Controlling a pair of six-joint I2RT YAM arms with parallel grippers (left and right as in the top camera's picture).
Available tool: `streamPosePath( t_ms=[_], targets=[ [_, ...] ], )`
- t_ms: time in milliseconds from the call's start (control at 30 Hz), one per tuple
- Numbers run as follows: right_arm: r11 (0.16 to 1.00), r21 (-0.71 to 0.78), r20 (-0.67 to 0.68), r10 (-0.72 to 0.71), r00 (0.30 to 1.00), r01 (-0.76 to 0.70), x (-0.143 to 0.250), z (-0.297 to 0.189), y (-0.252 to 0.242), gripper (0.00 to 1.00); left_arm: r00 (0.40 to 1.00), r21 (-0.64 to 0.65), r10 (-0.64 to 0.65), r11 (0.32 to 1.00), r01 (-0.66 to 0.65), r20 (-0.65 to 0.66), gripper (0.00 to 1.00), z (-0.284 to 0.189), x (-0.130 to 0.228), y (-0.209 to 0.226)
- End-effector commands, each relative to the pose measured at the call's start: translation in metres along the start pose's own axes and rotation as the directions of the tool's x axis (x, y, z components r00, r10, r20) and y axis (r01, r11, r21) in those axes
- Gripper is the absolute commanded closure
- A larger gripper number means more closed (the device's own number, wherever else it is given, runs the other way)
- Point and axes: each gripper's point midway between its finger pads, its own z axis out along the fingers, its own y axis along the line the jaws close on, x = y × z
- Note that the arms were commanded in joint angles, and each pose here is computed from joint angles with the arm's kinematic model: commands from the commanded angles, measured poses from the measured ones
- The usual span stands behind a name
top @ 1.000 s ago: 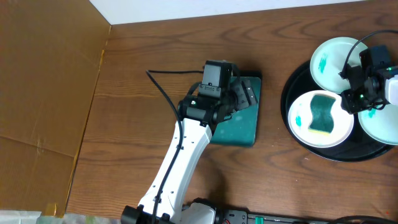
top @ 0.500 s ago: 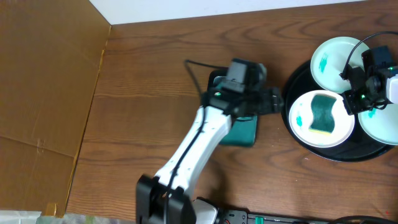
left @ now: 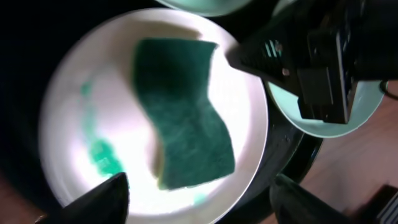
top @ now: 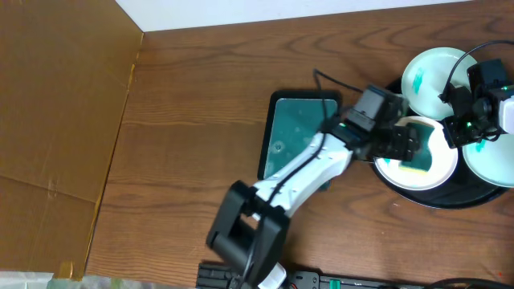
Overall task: Clean dirty plates on tray and stack at the side
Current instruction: 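Move the left gripper to the sponge on the front plate, then grasp the sponge with the left gripper and scrub the plate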
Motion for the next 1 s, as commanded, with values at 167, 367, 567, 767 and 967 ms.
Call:
streamPosePath(
  t_ms=[167,367,567,767,967],
  targets=[
    [1.0,0.0,-0.008,0.031,0.999,-0.031,0.001,0.003,-0.008,0.99,0.998,-0.213,0.017,0.977,-0.004,0.059,0.36,0.035,0.001,0.025],
    [1.0,0.0,-0.008,0.031,0.999,-0.031,0.001,0.003,-0.008,0.98,0.988,-0.258,0.068,0.966,-0.03,0.137,0.36,0.038,-0.011,0.018],
    [1.0,0.0,-0.011,0.032,0.999,-0.032,0.001,0.004,-0.008,0.99,0.98,-0.306,0.105,0.951,-0.049,0.167,0.37,0.048,-0.012,0.017],
    [1.0,0.001,-0.01,0.031,0.999,-0.031,0.001,0.003,-0.008,0.99,0.984,-0.32,0.096,0.947,-0.043,0.153,0.39,0.058,-0.008,0.024],
    [1.0,0.001,-0.01,0.031,0.999,-0.031,0.001,0.004,-0.008,0.99,0.985,-0.315,0.054,0.949,-0.001,0.162,0.49,0.061,-0.006,0.026]
  ],
)
